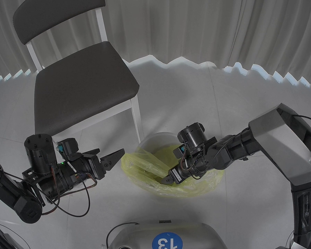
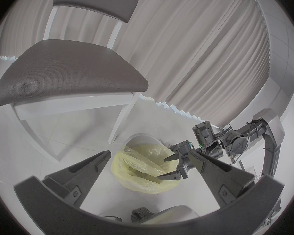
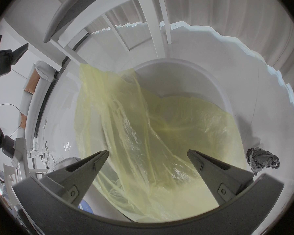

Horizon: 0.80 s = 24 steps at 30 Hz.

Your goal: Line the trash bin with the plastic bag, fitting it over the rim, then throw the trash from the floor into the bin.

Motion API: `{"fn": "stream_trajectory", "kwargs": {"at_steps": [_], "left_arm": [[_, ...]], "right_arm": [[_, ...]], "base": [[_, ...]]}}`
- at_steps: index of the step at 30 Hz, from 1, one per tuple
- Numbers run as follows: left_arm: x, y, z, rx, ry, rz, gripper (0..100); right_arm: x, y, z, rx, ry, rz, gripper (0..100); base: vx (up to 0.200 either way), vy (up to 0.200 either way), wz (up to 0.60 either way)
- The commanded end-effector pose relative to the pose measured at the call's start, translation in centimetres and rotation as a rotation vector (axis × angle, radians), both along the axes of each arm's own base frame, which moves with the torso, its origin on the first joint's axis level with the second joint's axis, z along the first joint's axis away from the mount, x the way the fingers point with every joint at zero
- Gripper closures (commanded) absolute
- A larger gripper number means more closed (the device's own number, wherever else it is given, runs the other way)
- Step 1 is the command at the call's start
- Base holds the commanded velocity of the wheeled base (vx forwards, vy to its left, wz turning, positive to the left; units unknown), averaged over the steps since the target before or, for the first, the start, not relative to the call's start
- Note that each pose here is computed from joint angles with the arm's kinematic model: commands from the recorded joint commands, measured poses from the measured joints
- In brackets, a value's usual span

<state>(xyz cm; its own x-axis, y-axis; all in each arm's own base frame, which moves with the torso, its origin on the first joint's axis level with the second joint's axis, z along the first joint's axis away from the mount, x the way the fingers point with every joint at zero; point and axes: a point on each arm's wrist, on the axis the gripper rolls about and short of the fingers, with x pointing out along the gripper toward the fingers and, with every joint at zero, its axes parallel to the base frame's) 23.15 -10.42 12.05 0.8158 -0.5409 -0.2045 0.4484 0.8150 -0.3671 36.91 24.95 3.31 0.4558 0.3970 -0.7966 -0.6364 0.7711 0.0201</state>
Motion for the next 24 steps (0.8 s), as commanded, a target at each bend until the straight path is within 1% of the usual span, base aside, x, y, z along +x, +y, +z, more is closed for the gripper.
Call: {"fn": "stream_trajectory", "kwargs": {"at_steps": [1,7,8,17,22,24], "left_arm": [[0.1,0.0,-0.1,0.002,0.006,0.002,0],[0.1,0.0,-0.1,0.000,0.003,0.002,0],[0.1,0.1,-0.1,0.000,0.003,0.004,0],[0.1,0.1,0.0,-0.001,0.000,0.004,0],[0.1,0.1,0.0,-0.001,0.000,0.005,0],[0.1,0.1,0.0,-0.001,0.000,0.005,0]], "right_arm": [[-0.4,0.6,-0.5,-0.005,0.009,0.017,0],[-0.6,0.8,-0.3,-0.015,0.001,0.036,0],[-0.6,0.7,-0.3,-0.016,0.002,0.036,100],[-0.6,0.7,0.0,-0.013,0.000,0.032,100],[-0.4,0.6,1.5,0.007,-0.034,0.029,100],[-0.1,0.4,2.8,0.021,-0.055,0.022,100]], "base": [[0.000,0.000,0.00],[0.000,0.000,0.00],[0.000,0.000,0.00],[0.000,0.000,0.00],[0.000,0.000,0.00],[0.000,0.000,0.00]]}}
